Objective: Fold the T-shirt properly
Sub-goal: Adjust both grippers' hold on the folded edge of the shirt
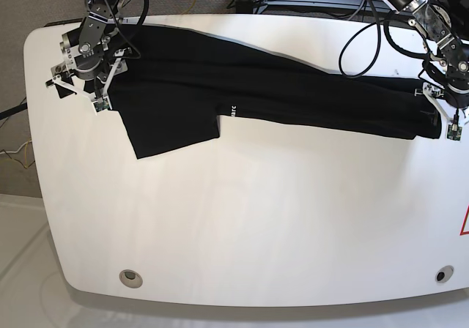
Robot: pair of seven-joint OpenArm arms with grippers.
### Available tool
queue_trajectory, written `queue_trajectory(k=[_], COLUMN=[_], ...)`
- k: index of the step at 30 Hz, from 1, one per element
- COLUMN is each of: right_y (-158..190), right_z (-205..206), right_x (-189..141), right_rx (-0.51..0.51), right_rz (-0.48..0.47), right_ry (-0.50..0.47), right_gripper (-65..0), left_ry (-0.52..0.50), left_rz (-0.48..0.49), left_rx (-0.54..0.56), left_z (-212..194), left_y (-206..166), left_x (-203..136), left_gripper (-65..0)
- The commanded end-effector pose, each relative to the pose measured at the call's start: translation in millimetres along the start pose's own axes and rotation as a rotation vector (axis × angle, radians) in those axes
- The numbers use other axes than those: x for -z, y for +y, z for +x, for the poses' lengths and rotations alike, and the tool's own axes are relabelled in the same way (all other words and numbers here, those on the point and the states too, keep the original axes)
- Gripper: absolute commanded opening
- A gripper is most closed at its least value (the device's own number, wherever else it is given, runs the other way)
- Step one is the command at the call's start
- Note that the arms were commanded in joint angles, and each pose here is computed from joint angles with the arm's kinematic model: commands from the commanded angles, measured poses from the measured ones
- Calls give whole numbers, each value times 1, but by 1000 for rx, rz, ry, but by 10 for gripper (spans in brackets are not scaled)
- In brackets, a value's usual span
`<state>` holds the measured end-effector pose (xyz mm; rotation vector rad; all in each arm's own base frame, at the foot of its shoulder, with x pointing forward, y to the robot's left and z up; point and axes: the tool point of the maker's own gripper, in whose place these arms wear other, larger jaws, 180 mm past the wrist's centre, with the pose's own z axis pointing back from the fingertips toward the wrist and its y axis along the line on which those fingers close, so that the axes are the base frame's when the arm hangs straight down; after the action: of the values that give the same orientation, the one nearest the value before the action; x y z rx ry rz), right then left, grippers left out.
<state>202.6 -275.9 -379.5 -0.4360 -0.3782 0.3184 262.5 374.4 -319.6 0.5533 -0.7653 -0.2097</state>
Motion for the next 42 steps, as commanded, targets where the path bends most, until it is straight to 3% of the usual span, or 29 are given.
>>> queue_trajectory(k=[1, 23, 42], right_y=[-10, -1, -4], right_z=[4, -12, -13], right_x=[-4, -3, -7], right_rx=[-5, -16, -23], right_rz=[-32, -11, -24], right_ry=[-14, 21, 18], right_gripper=[-175, -174, -174], left_ry=[-37, 85, -5], left_rz=[23, -75, 51], left_rx=[-4, -35, 42], left_z=[9, -40, 3], left_y=[8, -20, 27], left_x=[-1, 17, 5], left_gripper=[-140, -139, -139])
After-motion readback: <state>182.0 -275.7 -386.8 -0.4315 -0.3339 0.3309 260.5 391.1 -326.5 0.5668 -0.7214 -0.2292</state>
